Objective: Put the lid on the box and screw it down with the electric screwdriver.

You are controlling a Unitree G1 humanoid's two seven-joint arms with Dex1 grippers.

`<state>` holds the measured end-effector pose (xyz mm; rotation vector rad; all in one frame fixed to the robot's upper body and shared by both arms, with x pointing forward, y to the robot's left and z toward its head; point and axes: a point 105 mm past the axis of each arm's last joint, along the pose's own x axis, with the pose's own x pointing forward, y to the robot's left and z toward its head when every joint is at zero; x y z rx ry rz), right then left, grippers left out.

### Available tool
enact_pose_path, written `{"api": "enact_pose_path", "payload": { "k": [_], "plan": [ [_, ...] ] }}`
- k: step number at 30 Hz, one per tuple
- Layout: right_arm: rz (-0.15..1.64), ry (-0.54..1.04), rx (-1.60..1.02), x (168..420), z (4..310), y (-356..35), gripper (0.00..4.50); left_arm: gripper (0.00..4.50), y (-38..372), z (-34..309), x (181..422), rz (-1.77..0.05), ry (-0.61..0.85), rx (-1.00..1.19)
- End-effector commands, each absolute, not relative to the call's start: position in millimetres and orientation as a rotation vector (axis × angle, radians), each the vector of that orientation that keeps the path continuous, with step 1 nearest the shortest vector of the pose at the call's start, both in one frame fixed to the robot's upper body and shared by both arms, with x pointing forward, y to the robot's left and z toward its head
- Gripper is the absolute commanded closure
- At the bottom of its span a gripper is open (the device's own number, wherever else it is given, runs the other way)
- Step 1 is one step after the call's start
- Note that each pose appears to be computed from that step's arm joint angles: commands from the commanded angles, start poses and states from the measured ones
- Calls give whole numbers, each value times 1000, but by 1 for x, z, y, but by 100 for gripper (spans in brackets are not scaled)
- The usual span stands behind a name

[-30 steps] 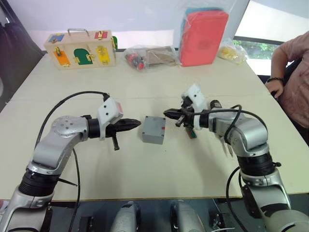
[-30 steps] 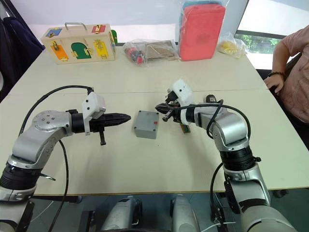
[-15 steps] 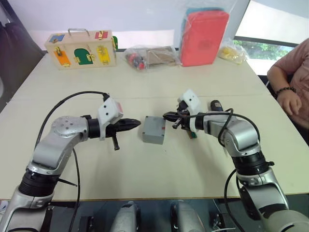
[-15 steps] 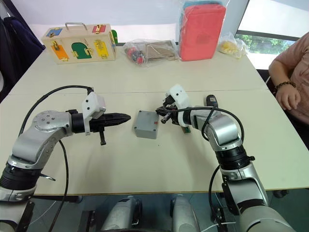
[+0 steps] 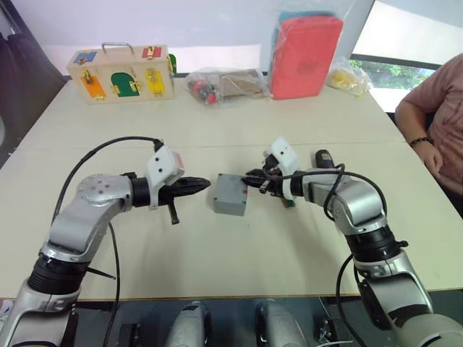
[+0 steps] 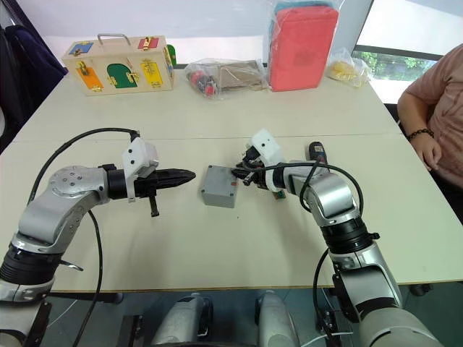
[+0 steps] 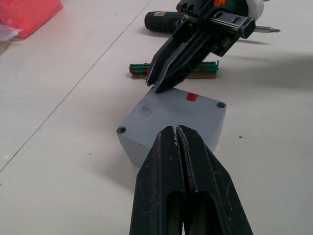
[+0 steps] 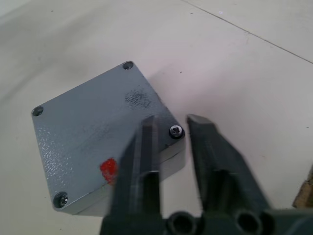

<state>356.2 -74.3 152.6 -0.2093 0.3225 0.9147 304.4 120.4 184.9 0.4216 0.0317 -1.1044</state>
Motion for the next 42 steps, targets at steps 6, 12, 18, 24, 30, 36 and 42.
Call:
{"api": "enact_pose_path", "payload": {
  "k": [6,12,18,24,30,36,42],
  "plan": [
    [877,234,-302,352,199,-102,30,450,111,199,300,-1129,-35,439],
    [641,419,-363,349,224,-176,30,450,100,209,296,-1189,-82,419],
    [401,709,-299,347,217,-239,30,450,91,211,295,-1250,-119,429],
    [335,889,-201,350,194,-254,30,450,82,212,295,-1275,-139,426],
    [304,1032,-89,354,159,-253,30,450,80,209,292,-1287,-138,419],
    [324,1077,-109,359,139,-248,30,450,79,207,294,-1280,-138,421],
    [356,1089,-146,366,131,-238,171,450,82,210,298,-1252,-149,434]
  ]
}}
